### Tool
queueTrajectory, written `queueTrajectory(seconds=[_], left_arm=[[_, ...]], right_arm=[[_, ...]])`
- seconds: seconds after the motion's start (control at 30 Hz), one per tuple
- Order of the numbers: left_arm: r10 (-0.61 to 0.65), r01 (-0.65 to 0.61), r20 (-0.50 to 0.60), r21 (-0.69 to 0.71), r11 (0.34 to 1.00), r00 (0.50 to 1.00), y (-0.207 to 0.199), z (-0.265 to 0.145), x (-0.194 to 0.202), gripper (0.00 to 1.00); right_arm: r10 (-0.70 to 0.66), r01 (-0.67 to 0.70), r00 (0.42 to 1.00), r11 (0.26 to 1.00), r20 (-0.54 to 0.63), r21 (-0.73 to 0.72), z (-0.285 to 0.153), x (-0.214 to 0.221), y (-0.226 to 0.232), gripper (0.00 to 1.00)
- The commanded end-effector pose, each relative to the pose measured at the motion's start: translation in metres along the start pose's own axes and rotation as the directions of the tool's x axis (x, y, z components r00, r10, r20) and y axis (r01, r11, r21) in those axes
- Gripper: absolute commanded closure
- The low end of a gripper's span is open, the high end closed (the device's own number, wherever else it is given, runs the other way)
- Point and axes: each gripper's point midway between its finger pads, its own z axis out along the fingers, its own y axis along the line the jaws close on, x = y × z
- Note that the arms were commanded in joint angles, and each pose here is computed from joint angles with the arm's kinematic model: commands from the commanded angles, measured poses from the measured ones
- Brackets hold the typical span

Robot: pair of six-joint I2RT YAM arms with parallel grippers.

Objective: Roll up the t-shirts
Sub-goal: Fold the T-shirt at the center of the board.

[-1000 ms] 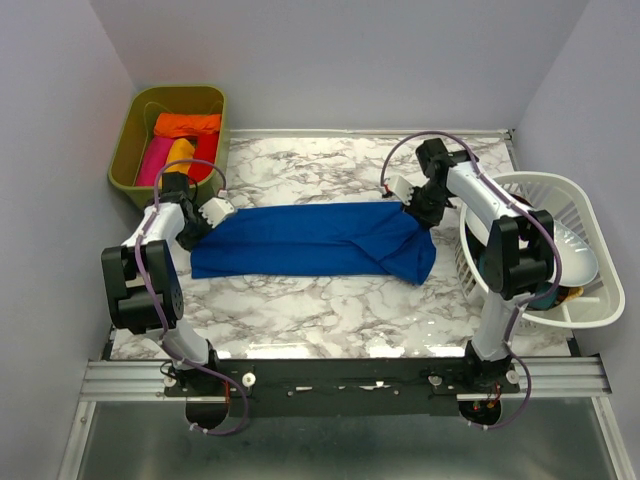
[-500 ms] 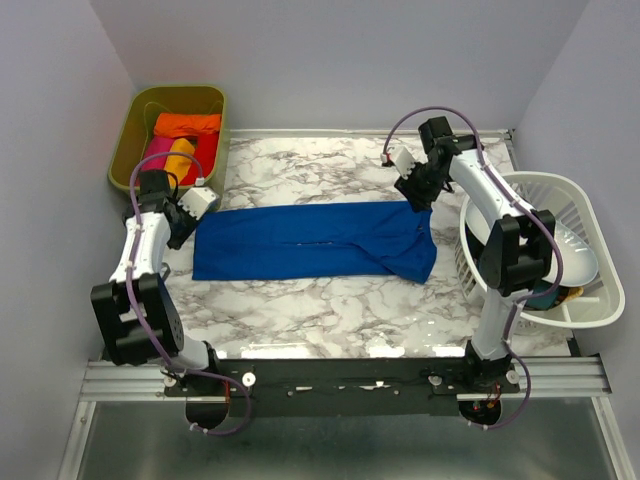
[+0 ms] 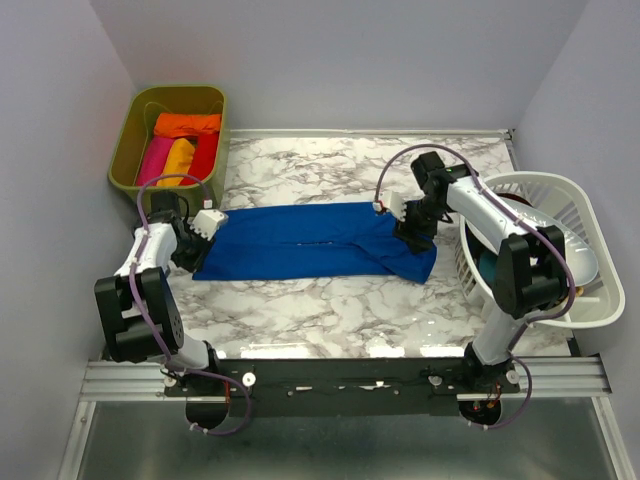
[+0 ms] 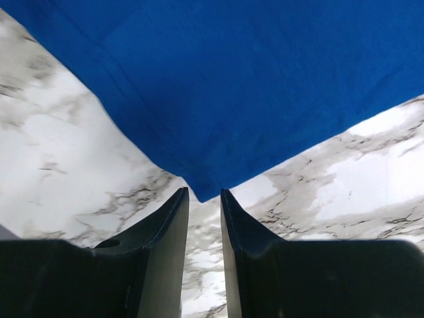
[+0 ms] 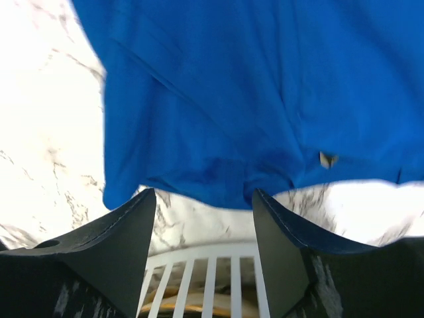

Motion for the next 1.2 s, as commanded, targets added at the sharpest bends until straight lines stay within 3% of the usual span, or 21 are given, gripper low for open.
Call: queueTrajectory(seconds=[0.0,0.27,0.9,1.0,1.17], left_arm=[[-0.001,0.0,-0.079,-0.019,1.0,0.997,-0.006,0.018,0.03,0.66],[-0.01,0.003,-0.178,-0.038,0.999,0.984,-0.019,0.032,0.07,0.69],[-0.036,0.027,-0.154,-0.065,0.998,0.987,-0.024,0.03,0.073,0.69],[-0.041,0.031,-0.152,-0.068,0.997,0.988,-0.023,0.03,0.072,0.69],[-0.042,0.032,-0.154,-0.068,0.997,0.987,-0.024,0.031,0.073,0.69]], right_arm=[[-0.221,0.223,0.972,0.975,0.084,-0.01,0.007,-0.039,0.009,0.32],[-0.28,0.287,0.955,0.956,0.1,-0.061,0.031,-0.077,0.016,0.32],[-0.287,0.288,0.957,0.934,0.036,-0.214,0.063,-0.077,0.033,0.34],[-0.273,0.275,0.961,0.939,0.035,-0.208,0.066,-0.082,0.028,0.41],[-0.262,0.264,0.964,0.943,0.037,-0.203,0.068,-0.093,0.017,0.76]])
